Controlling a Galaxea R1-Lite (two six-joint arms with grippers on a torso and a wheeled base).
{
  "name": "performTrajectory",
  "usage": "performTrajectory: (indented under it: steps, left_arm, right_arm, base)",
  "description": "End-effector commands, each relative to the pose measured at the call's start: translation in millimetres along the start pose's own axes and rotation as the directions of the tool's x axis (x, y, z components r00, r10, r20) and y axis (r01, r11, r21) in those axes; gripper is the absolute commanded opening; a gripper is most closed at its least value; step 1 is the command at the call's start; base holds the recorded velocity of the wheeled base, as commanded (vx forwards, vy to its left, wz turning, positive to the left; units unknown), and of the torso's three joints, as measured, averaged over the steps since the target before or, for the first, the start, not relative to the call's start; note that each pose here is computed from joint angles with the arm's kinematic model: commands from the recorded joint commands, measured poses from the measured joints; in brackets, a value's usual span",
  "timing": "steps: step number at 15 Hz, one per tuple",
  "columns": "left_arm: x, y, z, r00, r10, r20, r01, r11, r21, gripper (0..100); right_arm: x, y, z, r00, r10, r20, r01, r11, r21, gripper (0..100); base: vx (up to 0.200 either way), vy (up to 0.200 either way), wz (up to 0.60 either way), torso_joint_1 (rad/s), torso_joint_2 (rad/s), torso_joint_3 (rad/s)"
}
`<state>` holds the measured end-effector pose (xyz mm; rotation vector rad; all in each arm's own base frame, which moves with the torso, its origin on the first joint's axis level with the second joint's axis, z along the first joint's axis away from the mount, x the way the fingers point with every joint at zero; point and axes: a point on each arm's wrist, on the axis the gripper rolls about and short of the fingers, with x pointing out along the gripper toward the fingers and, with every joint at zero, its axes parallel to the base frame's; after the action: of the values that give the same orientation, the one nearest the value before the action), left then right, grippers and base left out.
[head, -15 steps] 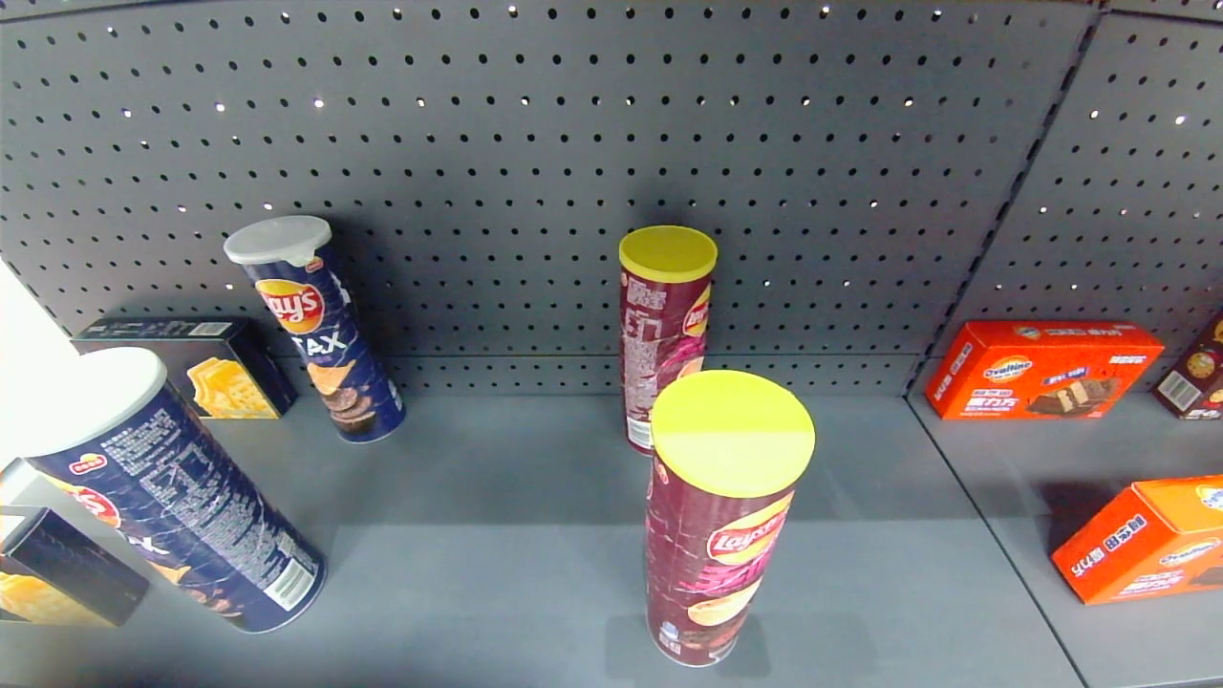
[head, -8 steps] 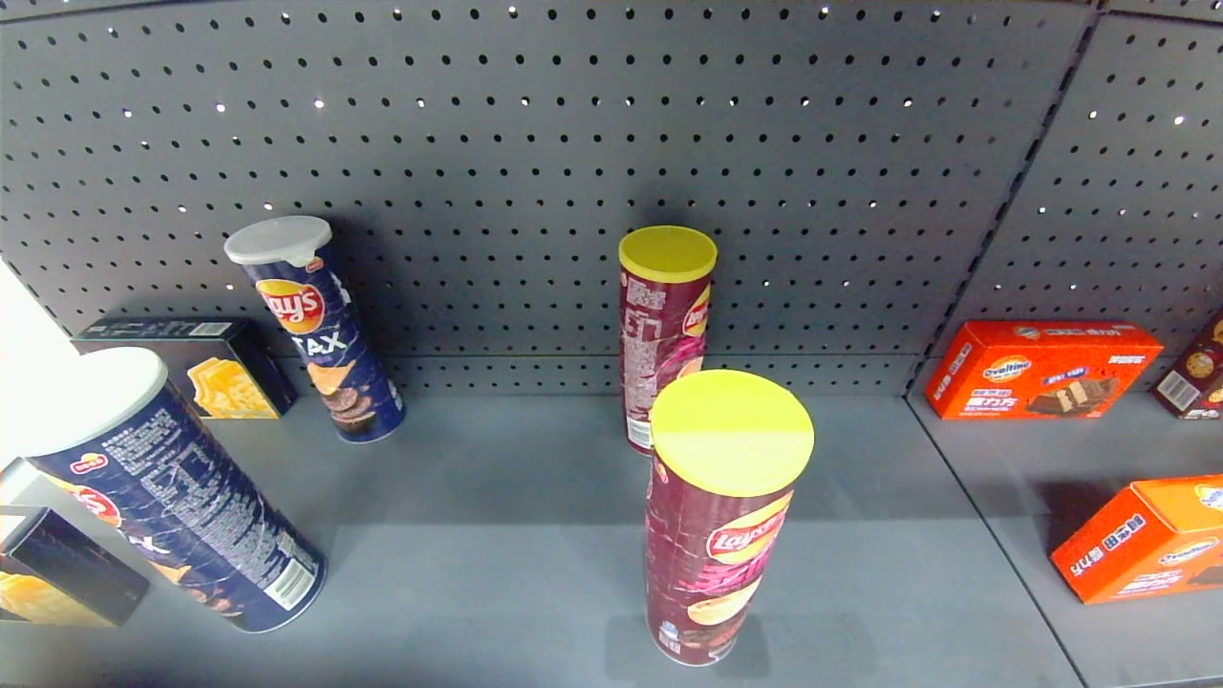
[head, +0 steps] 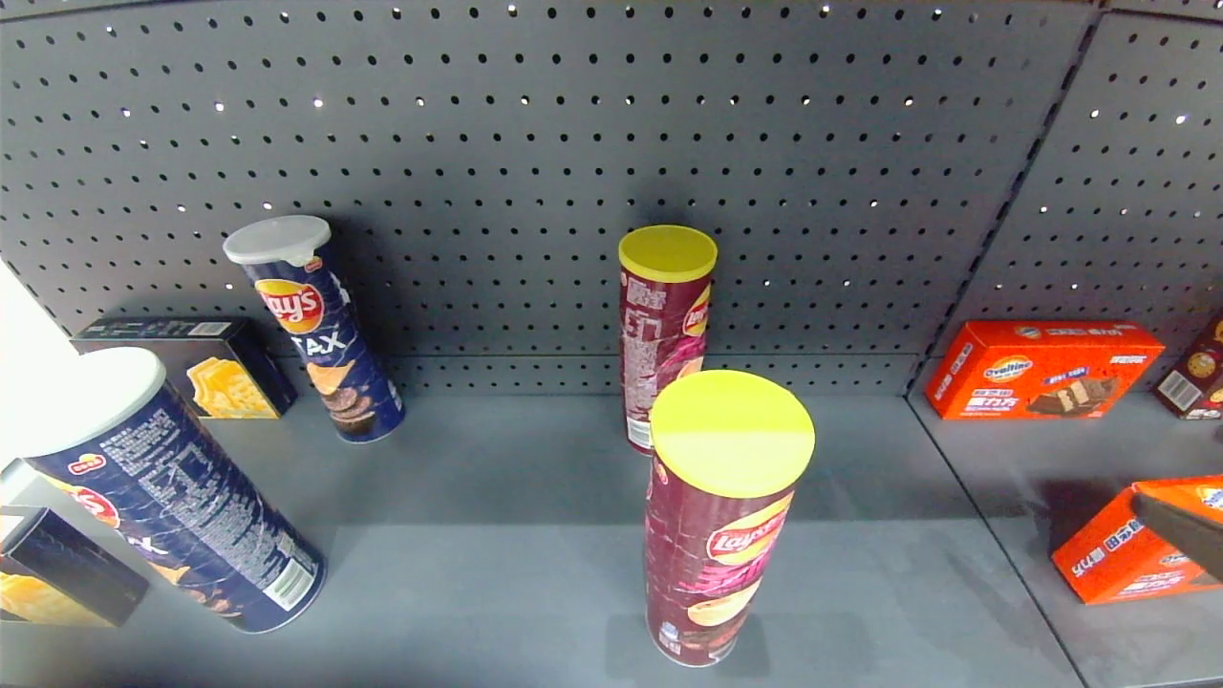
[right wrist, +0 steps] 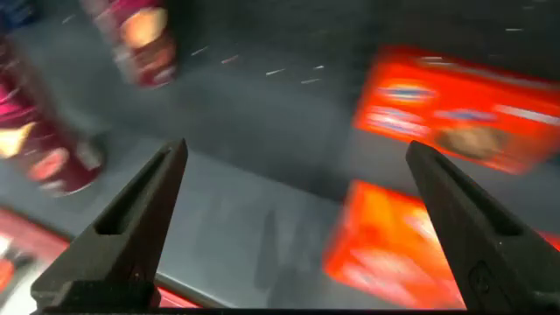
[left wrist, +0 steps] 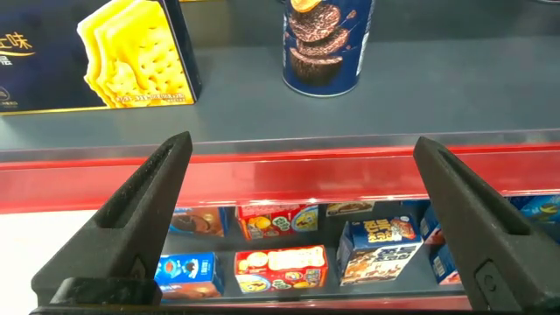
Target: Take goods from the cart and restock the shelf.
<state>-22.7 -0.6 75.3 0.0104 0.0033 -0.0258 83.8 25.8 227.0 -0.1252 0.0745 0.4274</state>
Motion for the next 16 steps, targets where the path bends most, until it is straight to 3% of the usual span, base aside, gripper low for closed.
performTrajectory:
  steps: [1, 3, 6, 16]
  left_arm:
    - [0.1, 0.0, 0.0, 1.0, -0.002, -0.001, 0.002, 1.0, 0.002, 100]
    - [0.1, 0.0, 0.0, 1.0, -0.002, -0.001, 0.002, 1.0, 0.002, 100]
    - [0.1, 0.0, 0.0, 1.0, 0.0, -0.001, 0.0, 1.0, 0.002, 100]
    - [0.0, -0.1, 0.2, 1.0, -0.005, -0.003, 0.005, 1.0, 0.002, 100]
  right_arm:
    - [43.0, 7.8, -0.1, 0.986, 0.13, -0.105, -0.13, 0.991, 0.001, 100]
    - [60.8, 21.1, -2.2, 0.962, 0.225, -0.152, -0.227, 0.974, 0.001, 100]
    - [78.8, 29.9, -3.7, 0.943, 0.27, -0.196, -0.275, 0.961, 0.002, 100]
    - [123.3, 48.9, -17.9, 0.913, 0.328, -0.243, -0.337, 0.941, 0.003, 100]
  base:
    - [0.0, 0.0, 0.0, 0.0, 0.0, 0.0]
    - [0.0, 0.0, 0.0, 0.0, 0.0, 0.0]
    - [0.0, 0.0, 0.0, 0.0, 0.0, 0.0]
    - [0.0, 0.0, 0.0, 0.0, 0.0, 0.0]
